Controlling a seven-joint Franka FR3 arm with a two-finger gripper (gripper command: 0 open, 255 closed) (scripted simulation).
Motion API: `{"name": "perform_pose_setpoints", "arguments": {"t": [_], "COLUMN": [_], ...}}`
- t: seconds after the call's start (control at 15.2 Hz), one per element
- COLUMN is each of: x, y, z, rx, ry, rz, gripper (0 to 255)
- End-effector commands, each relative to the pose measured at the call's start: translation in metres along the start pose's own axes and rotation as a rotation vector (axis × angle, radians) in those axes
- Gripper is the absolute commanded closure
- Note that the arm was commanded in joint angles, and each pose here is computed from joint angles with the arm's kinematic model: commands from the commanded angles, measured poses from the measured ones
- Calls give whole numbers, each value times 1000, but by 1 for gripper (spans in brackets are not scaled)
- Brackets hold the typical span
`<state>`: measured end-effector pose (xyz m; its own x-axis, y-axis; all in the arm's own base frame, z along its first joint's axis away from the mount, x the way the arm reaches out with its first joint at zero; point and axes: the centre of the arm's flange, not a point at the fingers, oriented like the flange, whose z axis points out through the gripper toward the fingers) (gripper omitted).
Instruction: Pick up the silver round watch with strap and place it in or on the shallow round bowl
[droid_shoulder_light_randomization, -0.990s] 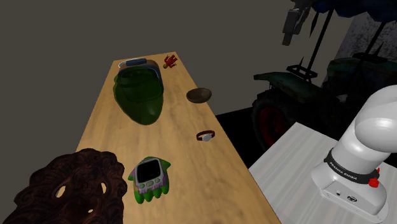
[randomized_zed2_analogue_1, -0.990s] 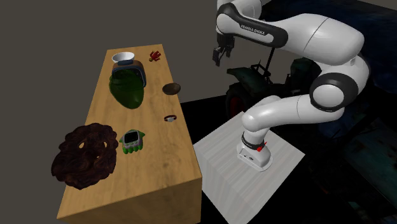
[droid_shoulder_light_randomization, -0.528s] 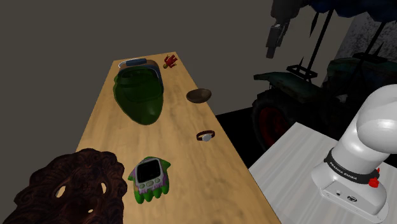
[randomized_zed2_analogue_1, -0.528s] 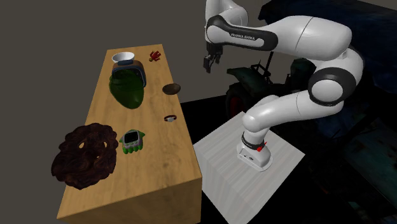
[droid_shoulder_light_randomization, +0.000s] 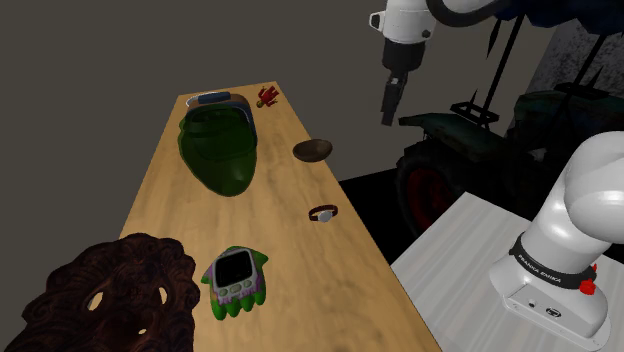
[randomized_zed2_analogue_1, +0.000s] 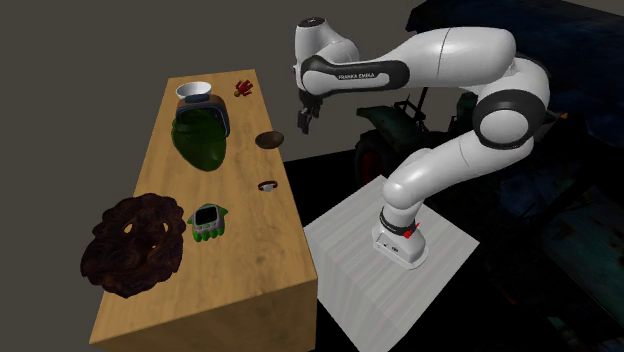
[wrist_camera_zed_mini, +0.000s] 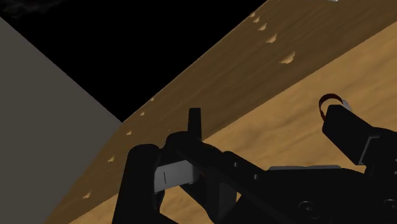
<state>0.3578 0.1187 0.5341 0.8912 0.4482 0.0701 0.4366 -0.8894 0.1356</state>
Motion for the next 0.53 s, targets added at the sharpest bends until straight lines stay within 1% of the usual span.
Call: {"name": "perform_pose_setpoints", "arguments": {"t": [0.0,0.46], "x": [14,55], "y": [-19,-81], "z": [13,60], "rx": [8,33], "ry": [7,26], "rz": [-45,-202], "gripper": [0,0]}}
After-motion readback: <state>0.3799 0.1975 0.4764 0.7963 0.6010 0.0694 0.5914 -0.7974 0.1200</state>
